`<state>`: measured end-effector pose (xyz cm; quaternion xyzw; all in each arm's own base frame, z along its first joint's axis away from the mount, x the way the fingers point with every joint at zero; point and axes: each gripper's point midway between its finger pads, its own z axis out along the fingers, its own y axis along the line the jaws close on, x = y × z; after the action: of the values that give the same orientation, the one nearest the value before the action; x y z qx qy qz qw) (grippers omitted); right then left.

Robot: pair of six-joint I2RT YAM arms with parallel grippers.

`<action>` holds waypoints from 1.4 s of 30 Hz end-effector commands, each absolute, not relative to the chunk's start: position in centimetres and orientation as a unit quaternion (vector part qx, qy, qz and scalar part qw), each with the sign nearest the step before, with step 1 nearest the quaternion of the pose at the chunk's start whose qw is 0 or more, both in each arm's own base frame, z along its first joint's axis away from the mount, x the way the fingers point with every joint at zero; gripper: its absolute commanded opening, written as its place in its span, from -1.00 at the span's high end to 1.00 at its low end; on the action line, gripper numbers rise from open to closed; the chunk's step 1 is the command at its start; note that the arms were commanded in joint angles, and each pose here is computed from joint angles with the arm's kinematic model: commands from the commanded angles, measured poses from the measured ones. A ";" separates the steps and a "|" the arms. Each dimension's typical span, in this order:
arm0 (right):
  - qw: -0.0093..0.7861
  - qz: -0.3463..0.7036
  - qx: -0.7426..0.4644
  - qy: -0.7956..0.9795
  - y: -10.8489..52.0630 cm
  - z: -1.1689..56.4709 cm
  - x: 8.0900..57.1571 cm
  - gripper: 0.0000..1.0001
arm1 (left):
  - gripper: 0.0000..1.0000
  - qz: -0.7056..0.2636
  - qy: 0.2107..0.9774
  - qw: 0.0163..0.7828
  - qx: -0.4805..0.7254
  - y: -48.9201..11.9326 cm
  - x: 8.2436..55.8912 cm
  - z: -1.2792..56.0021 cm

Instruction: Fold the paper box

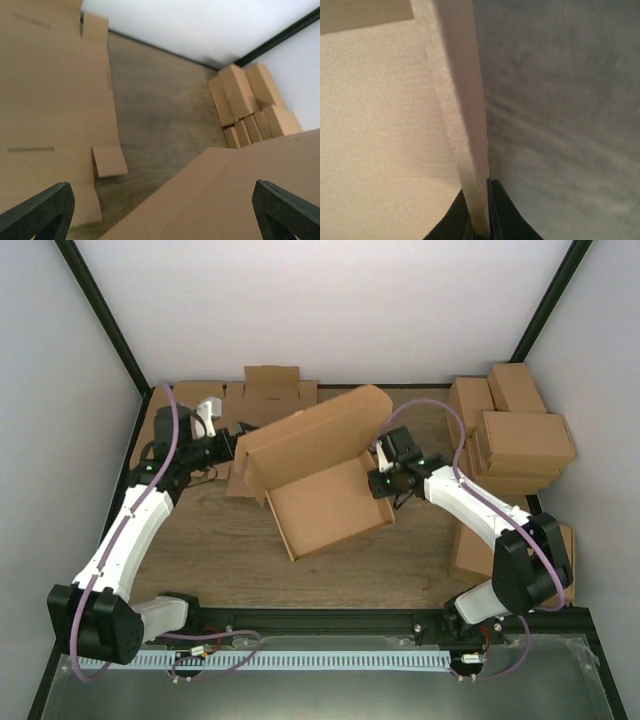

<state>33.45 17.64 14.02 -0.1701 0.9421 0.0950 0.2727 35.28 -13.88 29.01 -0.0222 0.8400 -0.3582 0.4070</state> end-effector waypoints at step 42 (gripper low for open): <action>0.260 0.016 -0.027 0.965 16.2 4.9 30.2 0.84 | -1.00 -0.296 0.881 0.364 -0.060 -16.0 27.9 17.3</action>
<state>28.87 15.13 3.78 -0.0524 0.9722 -0.0101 0.2281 28.26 -15.97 17.46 -0.0485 0.8807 -0.3111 0.3538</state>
